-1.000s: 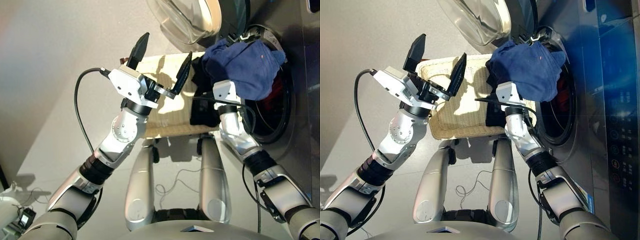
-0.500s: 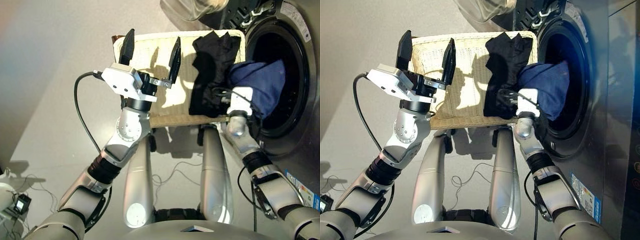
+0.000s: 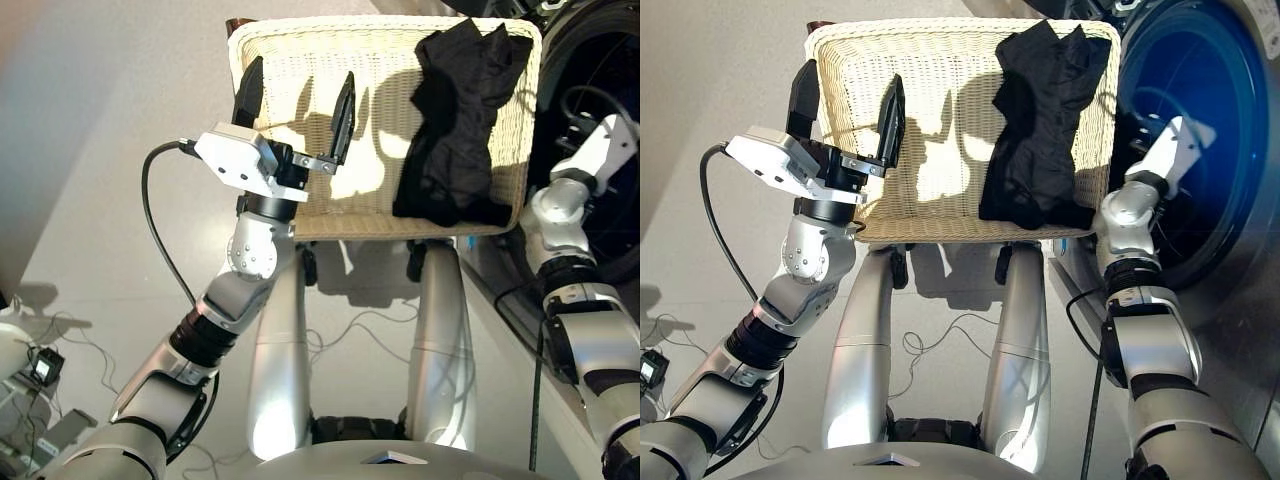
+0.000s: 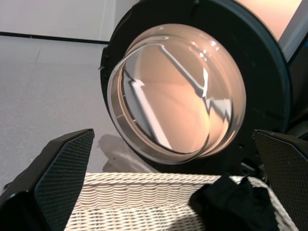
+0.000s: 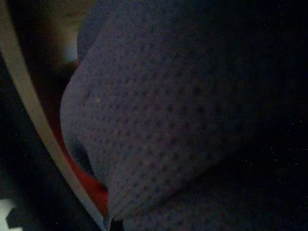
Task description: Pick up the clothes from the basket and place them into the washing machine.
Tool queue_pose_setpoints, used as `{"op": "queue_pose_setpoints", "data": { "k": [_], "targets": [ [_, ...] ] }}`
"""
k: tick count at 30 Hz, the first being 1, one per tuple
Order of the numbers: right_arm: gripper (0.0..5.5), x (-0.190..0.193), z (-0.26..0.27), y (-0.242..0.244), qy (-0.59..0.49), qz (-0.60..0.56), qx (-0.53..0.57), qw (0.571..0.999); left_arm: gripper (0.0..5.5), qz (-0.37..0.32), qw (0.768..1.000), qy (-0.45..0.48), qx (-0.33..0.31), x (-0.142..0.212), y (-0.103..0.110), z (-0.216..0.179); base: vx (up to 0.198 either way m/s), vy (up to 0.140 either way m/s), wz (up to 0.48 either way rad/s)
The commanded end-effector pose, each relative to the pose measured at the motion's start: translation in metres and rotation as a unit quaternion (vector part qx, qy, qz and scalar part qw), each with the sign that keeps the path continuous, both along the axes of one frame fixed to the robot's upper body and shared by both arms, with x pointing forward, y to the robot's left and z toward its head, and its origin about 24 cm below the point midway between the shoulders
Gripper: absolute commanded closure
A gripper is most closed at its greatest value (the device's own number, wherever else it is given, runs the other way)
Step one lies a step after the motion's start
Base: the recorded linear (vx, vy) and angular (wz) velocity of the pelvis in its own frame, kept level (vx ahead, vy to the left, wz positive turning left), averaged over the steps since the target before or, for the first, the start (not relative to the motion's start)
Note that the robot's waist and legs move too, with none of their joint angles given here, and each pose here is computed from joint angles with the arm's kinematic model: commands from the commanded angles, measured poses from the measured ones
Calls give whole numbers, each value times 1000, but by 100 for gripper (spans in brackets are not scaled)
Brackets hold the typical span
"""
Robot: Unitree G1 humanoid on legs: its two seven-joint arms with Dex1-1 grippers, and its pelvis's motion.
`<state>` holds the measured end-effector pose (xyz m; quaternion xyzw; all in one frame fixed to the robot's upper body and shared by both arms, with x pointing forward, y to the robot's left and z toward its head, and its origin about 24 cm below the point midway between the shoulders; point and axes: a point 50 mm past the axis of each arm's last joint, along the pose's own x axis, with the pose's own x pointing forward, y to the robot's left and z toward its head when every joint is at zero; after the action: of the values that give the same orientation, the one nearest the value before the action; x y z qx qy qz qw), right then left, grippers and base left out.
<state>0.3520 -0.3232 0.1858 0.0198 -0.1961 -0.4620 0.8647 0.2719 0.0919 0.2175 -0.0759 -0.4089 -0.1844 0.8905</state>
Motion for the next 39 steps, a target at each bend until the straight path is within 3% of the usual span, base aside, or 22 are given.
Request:
{"op": "queue_pose_setpoints", "data": {
  "k": [1, 5, 6, 7, 8, 19, 28, 34, 39],
  "targets": [
    [550, -19, 43, -28, -102, -58, -9, 993, 0, -17, 995, -82, -49, -21, 5, 27, 0, 0, 0],
    [550, -21, 55, -34, -132, -70, 13, 989, 0, -9, 995, -82, -48, -21, 8, 28, 0, 0, 0],
    [481, -21, 56, -34, -132, -70, 13, 989, 0, -9, 995, -82, -48, -21, 8, 28, 0, 0, 0],
    [315, -21, 56, -34, -135, -71, 21, 988, 0, -8, 995, -82, -50, -21, 8, 29, 0, 0, 0],
    [0, -19, 55, -32, -146, -62, 40, 987, 0, -6, 995, -83, -56, -21, 9, 30, 0, 0, 0],
    [0, -4, 33, 7, -124, 20, 18, 992, 0, -2, 994, -88, -72, -21, 10, 34, 0, 0, 0],
    [0, -4, -6, 87, -67, 204, -91, 972, 0, 12, 993, -89, -80, -20, 13, 36, 0, 0, 0],
    [0, -22, -23, 148, -59, 382, -138, 912, 0, 17, 993, -85, -83, -21, 16, 35, 0, 0, 0],
    [0, -29, -20, 175, -58, 438, -184, 878, 0, 23, 993, -84, -83, -22, 18, 34, 0, 0, 0]
  ]
}}
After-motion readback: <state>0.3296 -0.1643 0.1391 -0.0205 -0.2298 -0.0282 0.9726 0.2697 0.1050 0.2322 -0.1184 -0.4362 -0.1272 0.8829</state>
